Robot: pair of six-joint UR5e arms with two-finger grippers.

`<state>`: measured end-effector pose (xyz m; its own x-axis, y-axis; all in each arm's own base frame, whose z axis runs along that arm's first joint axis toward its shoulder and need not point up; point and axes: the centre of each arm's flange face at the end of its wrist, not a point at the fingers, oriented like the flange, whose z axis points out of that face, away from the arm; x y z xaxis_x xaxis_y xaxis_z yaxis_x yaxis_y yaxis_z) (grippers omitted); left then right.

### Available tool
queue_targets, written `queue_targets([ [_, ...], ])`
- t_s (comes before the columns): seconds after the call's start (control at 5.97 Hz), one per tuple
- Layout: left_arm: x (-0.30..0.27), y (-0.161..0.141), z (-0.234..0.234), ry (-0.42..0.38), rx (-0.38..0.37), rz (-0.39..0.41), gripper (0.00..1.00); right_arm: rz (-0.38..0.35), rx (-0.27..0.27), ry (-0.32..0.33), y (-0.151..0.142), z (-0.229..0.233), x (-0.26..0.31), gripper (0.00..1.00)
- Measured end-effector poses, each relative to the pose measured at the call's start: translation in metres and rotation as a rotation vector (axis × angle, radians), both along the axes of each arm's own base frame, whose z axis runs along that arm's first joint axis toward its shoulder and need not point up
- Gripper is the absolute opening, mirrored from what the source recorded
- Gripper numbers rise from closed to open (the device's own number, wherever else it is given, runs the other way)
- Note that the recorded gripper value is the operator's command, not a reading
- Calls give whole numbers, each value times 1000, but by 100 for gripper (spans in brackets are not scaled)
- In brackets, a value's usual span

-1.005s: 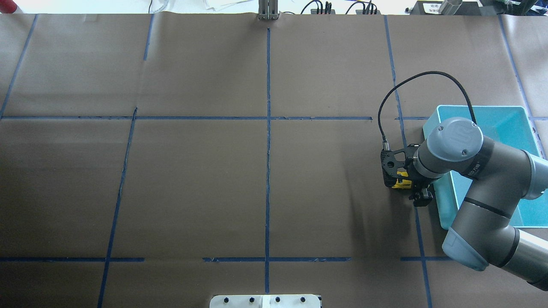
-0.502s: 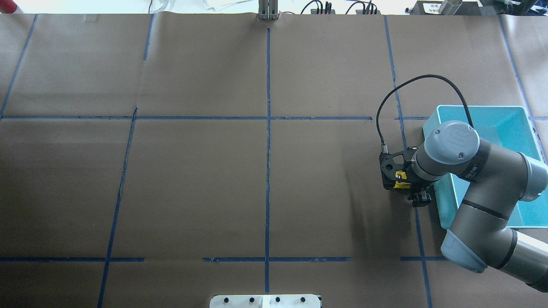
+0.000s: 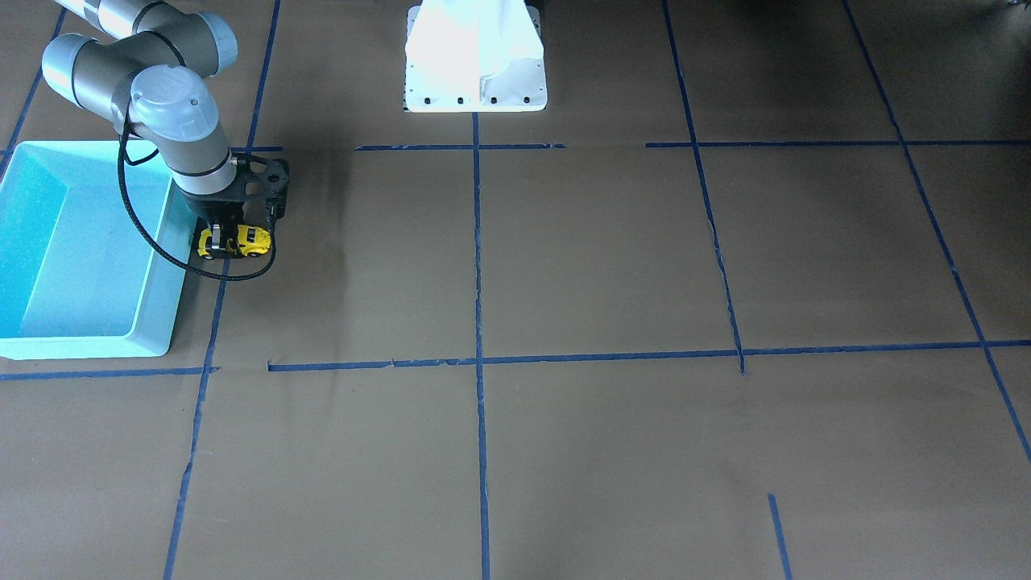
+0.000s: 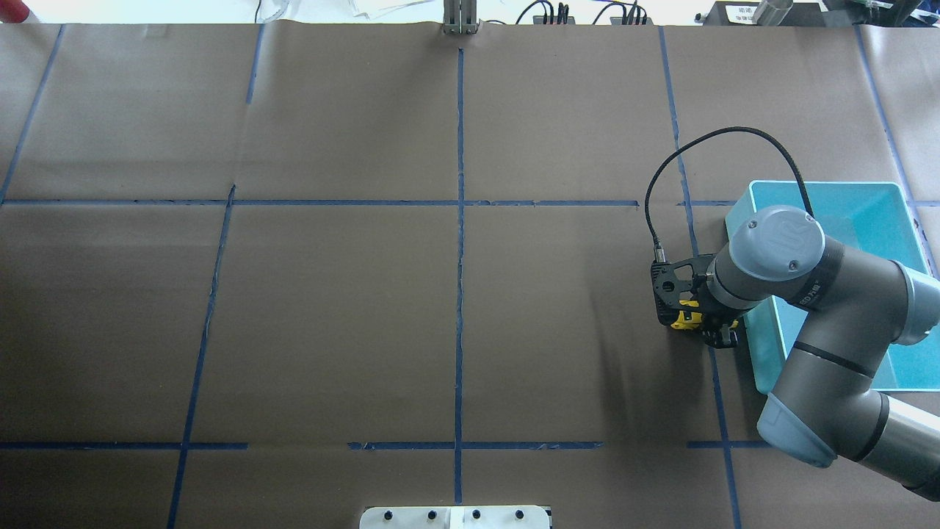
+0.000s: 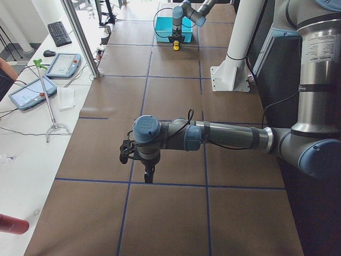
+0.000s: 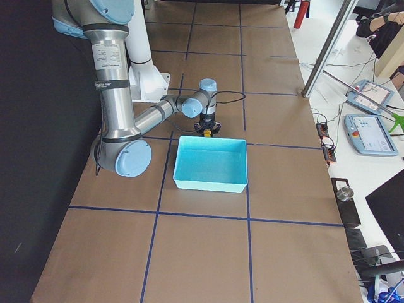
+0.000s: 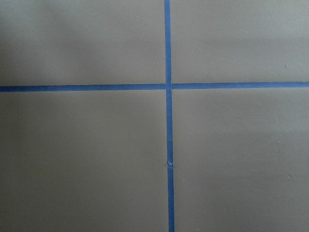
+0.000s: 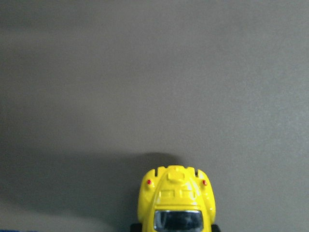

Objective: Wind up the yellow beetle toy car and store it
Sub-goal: 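Lift the car with the right gripper and carry it over the bin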

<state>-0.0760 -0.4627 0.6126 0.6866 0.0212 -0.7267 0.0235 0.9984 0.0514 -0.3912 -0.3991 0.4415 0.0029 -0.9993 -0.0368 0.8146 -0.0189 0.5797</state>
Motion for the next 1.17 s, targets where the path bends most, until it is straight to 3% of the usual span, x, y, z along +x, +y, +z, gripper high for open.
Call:
queue_targets([
  [0.33,0,0,1,0,-2,0,100,24,-12,-35,-8,-38,27,24],
  [0.67,0,1,1,1,-4,-2,100,29,-3,-24,-24,-93,51,25],
  [1.0,0,0,-2,0,1,-3,100,-10,45,13,-34,-87,92,29],
  [1.17,0,0,-4,0,3,-4,100,-28,43,41,-31,-67,108,29],
])
